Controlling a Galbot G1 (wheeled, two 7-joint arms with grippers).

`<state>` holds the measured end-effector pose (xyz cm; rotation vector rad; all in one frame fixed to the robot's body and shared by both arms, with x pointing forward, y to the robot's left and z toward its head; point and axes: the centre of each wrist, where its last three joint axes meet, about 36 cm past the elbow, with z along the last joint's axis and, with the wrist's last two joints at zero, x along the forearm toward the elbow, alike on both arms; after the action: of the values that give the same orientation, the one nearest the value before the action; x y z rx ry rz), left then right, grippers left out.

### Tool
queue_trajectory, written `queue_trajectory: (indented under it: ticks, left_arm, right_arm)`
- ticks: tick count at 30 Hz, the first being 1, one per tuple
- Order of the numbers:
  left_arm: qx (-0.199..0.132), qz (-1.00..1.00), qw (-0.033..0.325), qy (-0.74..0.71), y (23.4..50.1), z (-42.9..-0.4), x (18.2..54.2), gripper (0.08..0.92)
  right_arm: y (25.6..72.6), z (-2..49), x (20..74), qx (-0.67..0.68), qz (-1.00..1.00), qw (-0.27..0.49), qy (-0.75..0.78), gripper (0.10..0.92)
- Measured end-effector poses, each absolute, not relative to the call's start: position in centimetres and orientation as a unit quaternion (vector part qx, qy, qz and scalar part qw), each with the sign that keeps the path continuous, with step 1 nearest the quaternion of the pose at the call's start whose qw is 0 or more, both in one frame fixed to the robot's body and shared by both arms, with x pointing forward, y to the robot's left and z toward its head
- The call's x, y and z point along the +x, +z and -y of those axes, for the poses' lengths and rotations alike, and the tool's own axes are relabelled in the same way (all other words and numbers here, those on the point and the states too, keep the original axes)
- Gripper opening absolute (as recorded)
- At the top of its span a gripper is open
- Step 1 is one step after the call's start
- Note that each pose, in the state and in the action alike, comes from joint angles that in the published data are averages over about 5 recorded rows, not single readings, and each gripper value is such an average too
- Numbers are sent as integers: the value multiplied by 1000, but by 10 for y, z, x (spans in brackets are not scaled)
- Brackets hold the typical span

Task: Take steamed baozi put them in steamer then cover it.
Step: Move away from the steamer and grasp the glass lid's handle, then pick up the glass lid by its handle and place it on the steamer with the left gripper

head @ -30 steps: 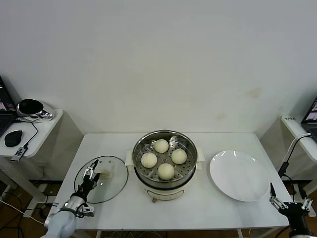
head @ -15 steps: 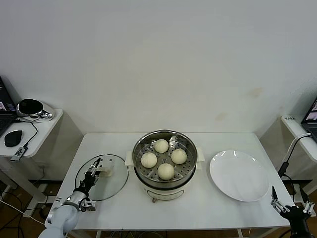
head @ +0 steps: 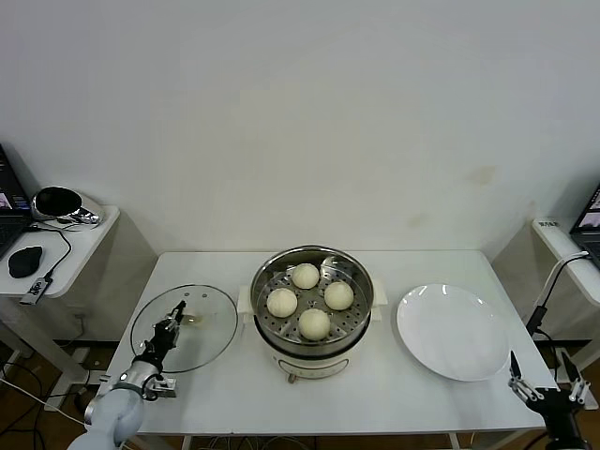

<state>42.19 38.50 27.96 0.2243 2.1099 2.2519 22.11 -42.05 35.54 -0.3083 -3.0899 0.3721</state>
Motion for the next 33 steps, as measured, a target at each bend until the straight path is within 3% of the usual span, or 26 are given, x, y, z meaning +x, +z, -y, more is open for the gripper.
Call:
queue_trajectory:
  ticks: [7, 18, 25, 33]
  left_arm:
    - [21, -690, 21, 723, 315, -383, 405, 125]
    - [-35, -726, 16, 687, 411, -343, 377, 125]
    - [-21, -750, 30, 660, 449, -294, 373, 125]
    - [11, -760, 31, 649, 462, -228, 378, 125]
  right_arm:
    - [355, 418, 224, -87, 989, 5, 122, 823]
    - [348, 402, 226, -71, 989, 3, 131, 823]
    - [343, 387, 228, -64, 986, -2, 155, 823]
    - [336, 371, 228, -73, 982, -3, 176, 823]
